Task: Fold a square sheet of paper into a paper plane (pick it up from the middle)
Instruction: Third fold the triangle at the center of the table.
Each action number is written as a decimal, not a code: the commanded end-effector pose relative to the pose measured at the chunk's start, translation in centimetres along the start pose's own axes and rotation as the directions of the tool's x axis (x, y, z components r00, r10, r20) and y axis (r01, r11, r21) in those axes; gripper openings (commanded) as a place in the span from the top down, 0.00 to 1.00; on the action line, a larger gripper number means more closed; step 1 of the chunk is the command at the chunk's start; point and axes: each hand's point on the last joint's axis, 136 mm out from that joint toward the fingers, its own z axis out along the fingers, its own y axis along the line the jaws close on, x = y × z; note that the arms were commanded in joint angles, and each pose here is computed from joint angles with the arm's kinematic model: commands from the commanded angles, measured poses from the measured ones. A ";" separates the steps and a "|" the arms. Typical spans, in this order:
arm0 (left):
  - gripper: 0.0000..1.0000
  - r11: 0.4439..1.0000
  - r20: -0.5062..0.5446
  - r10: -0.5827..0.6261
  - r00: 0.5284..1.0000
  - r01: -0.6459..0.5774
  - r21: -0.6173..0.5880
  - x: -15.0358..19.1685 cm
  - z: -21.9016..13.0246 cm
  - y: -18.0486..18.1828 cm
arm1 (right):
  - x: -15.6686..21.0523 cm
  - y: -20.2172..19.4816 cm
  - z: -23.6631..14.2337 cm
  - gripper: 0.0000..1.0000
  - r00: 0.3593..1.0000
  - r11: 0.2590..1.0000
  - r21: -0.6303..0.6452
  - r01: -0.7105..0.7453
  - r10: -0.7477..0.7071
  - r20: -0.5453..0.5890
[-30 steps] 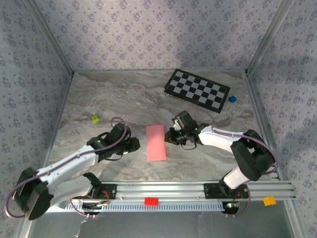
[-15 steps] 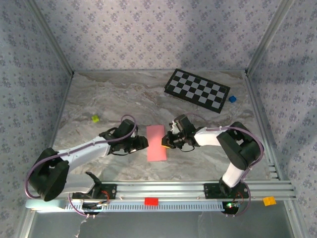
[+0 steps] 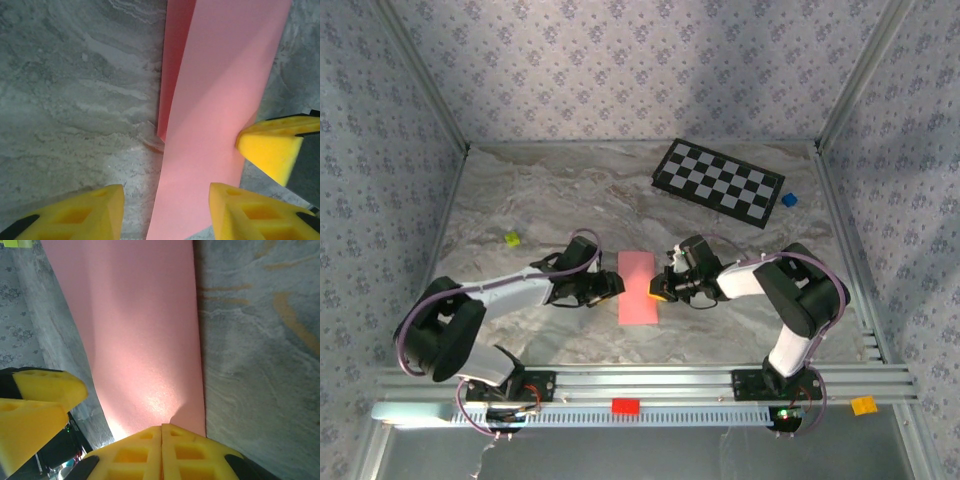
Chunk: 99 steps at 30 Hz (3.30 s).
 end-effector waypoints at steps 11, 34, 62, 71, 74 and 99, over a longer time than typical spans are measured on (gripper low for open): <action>0.61 1.000 -0.044 0.001 0.999 0.000 0.024 -0.3 1.6 -0.8 | 1.3 -4.1 0.5 0.91 0.995 0.989 0.115 -0.093 0.096 -0.020; 0.79 0.998 -0.054 -0.016 0.998 0.019 0.055 0.3 1.7 -0.7 | 1.0 -3.9 0.5 0.91 0.995 0.989 0.115 -0.097 0.099 -0.015; 0.76 0.979 -0.024 -0.033 0.999 0.037 0.198 0.4 0.5 -2.6 | 0.7 -3.3 0.4 0.90 0.996 0.990 0.108 -0.093 0.094 -0.009; 0.74 0.969 -0.035 -0.038 0.999 0.046 0.242 0.5 0.8 -3.1 | 0.7 -3.3 0.4 0.89 0.996 0.990 0.107 -0.092 0.093 -0.011; 0.73 0.964 -0.013 -0.056 0.998 0.057 0.260 0.2 0.6 -3.2 | 0.7 -3.3 0.4 0.89 0.995 0.990 0.109 -0.093 0.095 -0.010; 0.84 0.969 -0.007 -0.083 0.996 0.083 0.234 -0.1 1.1 -2.3 | -0.1 -1.3 0.2 0.85 0.998 0.997 0.046 -0.068 0.068 0.011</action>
